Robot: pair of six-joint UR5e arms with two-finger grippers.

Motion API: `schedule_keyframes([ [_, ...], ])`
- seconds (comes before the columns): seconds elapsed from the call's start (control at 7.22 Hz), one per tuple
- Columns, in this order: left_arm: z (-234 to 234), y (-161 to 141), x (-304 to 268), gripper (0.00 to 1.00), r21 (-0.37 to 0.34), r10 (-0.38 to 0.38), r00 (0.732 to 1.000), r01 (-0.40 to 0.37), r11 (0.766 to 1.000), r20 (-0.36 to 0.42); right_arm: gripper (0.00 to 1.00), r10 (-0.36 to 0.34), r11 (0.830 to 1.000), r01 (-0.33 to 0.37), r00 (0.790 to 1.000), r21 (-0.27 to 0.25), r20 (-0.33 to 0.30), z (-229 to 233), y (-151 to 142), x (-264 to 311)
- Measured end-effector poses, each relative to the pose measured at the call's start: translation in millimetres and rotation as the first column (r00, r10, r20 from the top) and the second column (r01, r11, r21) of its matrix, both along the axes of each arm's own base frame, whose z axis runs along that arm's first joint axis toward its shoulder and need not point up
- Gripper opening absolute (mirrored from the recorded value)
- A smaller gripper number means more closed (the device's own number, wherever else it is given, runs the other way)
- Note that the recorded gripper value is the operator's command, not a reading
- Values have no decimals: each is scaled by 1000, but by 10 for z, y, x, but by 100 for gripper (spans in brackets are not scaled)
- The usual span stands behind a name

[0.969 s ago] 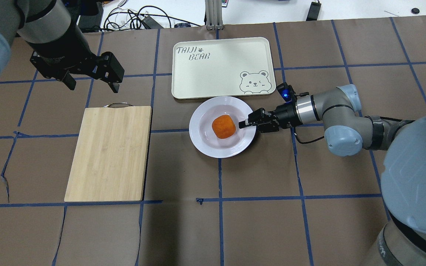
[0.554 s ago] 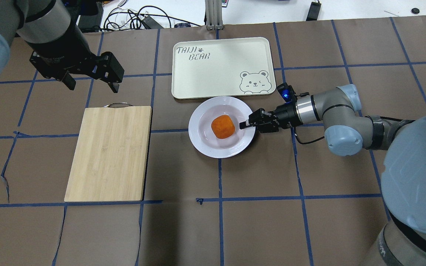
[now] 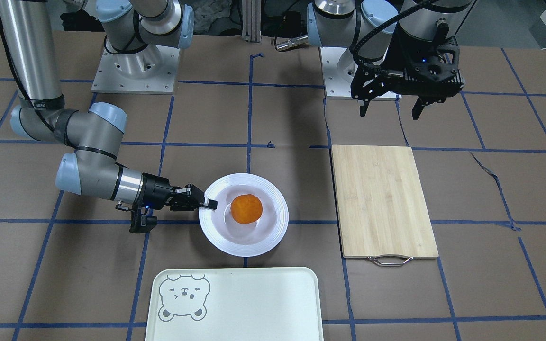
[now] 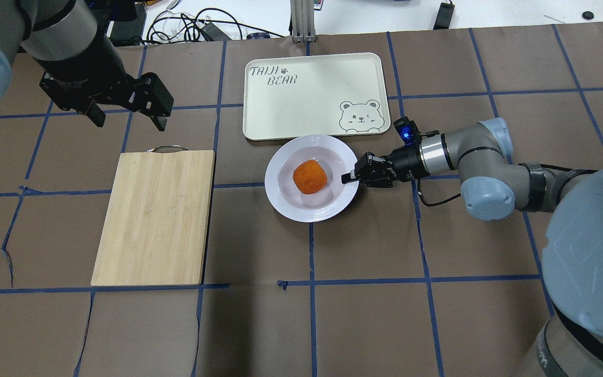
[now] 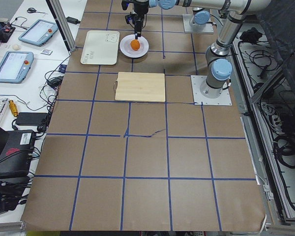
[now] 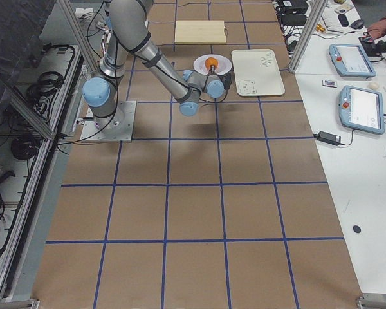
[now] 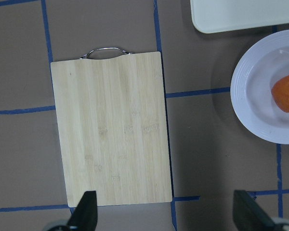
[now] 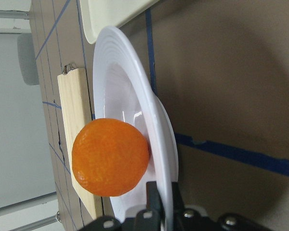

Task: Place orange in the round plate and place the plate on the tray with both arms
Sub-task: 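Lift the bowl with the right gripper and set it onto the bear tray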

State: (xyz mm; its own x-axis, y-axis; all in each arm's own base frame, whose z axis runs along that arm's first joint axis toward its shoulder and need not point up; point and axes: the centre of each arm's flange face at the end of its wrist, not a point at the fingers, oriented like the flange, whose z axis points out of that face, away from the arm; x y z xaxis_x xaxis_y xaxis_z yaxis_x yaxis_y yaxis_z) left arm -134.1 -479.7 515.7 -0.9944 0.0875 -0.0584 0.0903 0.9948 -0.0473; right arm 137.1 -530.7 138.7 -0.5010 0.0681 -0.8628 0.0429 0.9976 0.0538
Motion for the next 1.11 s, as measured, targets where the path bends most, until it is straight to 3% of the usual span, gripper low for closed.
schedule_keyframes([
  [0.28, 0, -2, 8, 100, 0, 2, 1000, -2, 1000, 1, 0, -39, 999, 38, 999, 21, 8, 207, -50, -28],
  [0.55, 1, -4, 11, 100, -1, 2, 1000, -2, 1000, 1, 0, -101, 994, 99, 994, 45, 47, 508, -283, -54],
  [0.83, 1, -4, 11, 100, -1, 2, 1000, -2, 1000, 0, 0, -168, 984, 164, 984, 69, 65, 831, -748, -121],
  [1.11, 4, -1, 11, 100, -1, 2, 1000, -2, 1000, 0, 0, -181, 983, 178, 980, 46, 78, 765, -1431, -210],
])
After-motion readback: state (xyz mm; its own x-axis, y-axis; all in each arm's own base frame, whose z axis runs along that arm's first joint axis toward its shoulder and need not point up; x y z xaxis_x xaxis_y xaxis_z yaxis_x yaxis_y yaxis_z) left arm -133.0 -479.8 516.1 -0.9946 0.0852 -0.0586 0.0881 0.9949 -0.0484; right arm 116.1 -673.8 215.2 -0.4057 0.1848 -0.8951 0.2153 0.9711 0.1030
